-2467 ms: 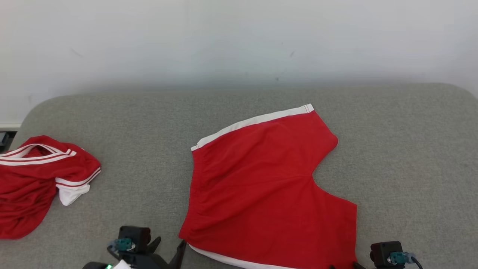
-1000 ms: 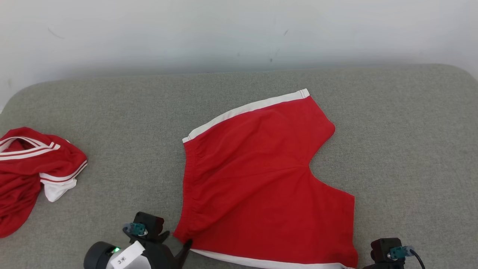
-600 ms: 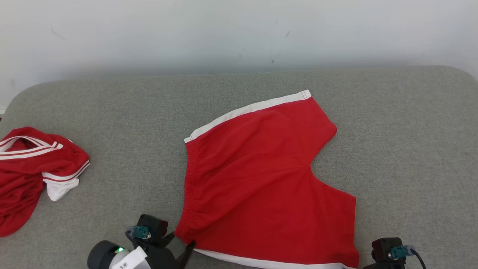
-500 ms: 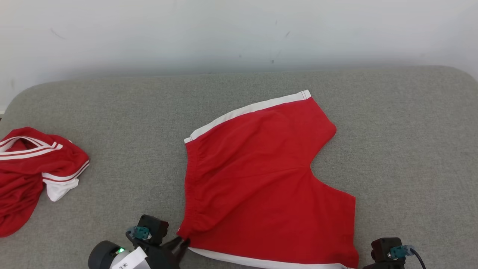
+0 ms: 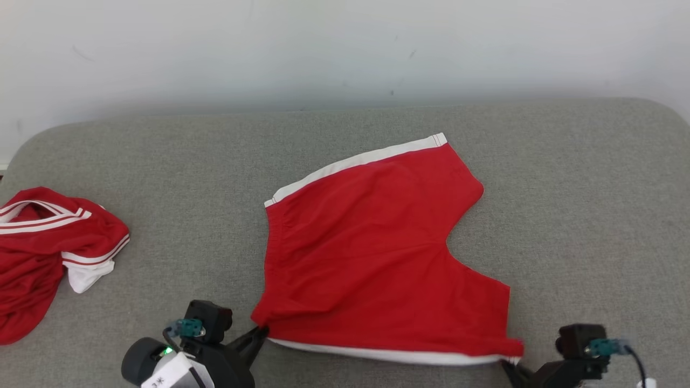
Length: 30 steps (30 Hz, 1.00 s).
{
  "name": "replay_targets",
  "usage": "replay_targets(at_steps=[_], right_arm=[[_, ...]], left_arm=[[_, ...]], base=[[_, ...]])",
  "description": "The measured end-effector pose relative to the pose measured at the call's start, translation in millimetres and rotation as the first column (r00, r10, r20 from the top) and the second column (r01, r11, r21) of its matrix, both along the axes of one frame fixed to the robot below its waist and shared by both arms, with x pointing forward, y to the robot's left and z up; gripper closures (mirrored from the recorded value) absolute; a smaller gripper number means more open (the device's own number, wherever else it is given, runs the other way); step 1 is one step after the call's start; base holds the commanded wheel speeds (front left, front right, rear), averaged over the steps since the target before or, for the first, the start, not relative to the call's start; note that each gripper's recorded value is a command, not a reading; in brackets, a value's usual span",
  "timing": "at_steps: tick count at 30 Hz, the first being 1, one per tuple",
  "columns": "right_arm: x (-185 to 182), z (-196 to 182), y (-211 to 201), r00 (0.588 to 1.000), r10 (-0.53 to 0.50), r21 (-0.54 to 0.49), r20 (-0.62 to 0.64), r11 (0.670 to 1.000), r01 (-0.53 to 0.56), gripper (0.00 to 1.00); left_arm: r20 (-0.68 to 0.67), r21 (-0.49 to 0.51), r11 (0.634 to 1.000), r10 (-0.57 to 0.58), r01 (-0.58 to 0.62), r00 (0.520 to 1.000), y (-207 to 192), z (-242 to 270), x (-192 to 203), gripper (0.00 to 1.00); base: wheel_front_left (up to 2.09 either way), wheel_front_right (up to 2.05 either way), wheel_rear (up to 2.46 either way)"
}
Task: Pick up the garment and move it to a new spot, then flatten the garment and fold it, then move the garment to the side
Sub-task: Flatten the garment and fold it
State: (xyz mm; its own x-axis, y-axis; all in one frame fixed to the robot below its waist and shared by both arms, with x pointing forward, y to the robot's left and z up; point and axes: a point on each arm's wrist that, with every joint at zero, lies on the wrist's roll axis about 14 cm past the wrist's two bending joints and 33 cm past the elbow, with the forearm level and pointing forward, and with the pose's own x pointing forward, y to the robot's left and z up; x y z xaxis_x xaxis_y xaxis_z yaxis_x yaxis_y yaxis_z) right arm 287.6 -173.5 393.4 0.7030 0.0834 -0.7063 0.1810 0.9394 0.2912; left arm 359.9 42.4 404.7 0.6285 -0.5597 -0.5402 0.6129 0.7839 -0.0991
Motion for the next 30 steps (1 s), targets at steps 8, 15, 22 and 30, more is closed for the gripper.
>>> replay_targets(at_steps=[8,15,22,30], right_arm=[[40.7,59.5,-12.3,0.974,0.035,-0.026,0.222,0.999,-0.030,1.00],[85.0,107.4,-7.3,0.928,0.141,-0.075,0.345,0.990,-0.123,1.00],[128.0,126.5,-0.6,0.908,0.210,-0.114,0.362,0.977,-0.180,1.00],[183.1,129.6,3.1,0.908,0.221,-0.122,0.355,0.974,-0.190,1.00]], left_arm=[[0.064,-0.058,0.998,0.021,-0.017,0.998,-6.2,25.1,8.0,1.00],[0.105,-0.066,0.998,0.014,-0.007,0.994,-21.1,46.9,28.7,1.00],[0.130,-0.066,0.996,0.063,-0.055,0.990,-29.8,66.1,63.2,1.00],[0.094,-0.069,0.986,0.157,-0.151,0.983,-28.7,70.0,106.9,1.00]], base=[[0.00,0.00,0.00],[0.00,0.00,0.00],[0.00,0.00,0.00],[0.00,0.00,0.00]])
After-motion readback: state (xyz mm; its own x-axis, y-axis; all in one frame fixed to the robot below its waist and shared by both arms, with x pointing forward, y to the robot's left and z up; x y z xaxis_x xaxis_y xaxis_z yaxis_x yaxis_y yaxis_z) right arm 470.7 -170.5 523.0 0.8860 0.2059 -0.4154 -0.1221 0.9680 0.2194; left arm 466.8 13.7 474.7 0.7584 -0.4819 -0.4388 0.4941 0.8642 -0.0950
